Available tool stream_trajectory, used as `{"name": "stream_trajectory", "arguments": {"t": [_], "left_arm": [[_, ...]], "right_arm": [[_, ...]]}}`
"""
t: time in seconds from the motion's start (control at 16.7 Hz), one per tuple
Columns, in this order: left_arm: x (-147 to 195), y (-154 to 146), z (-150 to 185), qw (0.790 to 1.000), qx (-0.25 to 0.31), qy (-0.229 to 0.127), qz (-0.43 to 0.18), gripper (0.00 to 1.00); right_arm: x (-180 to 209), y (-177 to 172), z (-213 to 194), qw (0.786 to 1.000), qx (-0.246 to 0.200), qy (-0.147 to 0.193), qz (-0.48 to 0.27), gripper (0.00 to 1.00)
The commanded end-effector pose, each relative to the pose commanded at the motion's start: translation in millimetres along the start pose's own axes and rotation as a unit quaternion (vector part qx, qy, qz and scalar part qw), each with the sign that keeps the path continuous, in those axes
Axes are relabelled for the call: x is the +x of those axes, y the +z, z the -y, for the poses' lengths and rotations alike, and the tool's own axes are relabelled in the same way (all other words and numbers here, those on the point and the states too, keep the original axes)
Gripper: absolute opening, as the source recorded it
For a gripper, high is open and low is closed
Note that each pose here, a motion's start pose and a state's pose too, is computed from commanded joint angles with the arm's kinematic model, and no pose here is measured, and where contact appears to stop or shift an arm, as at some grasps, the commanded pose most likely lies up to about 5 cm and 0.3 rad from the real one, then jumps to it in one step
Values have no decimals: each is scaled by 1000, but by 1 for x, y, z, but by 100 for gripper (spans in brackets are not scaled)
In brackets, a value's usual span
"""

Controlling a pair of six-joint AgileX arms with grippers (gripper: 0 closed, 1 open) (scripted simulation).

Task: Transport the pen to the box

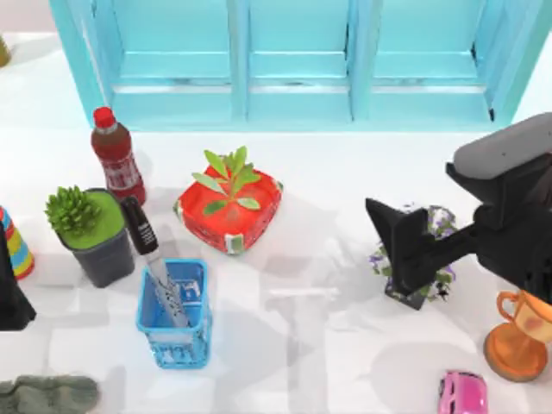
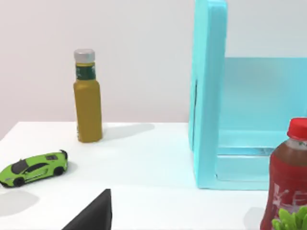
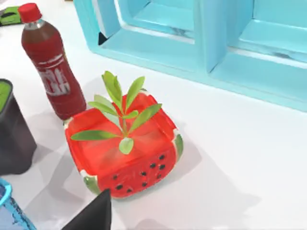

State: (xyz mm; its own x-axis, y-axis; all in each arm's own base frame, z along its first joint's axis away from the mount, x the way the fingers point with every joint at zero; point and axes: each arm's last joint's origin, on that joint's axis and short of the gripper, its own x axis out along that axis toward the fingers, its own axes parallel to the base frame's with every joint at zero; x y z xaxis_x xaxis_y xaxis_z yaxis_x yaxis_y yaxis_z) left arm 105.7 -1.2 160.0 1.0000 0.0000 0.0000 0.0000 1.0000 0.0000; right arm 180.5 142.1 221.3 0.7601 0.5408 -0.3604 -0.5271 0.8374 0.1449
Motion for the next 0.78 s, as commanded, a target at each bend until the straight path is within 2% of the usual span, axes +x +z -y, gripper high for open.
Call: {"name": "stream_trajectory", "arguments": {"t": [0.36, 0.6, 0.78], "left_arm": [[0, 0, 0, 1000, 0, 0, 0, 100], [0, 0, 0, 1000, 0, 0, 0, 100], [0, 0, 0, 1000, 0, 0, 0, 100]], "right_arm": [[65, -13, -76, 993, -20, 86, -80, 100], [90, -33, -118, 986, -34, 120, -114, 100], [95, -40, -127, 983, -40, 127, -124, 100]]}}
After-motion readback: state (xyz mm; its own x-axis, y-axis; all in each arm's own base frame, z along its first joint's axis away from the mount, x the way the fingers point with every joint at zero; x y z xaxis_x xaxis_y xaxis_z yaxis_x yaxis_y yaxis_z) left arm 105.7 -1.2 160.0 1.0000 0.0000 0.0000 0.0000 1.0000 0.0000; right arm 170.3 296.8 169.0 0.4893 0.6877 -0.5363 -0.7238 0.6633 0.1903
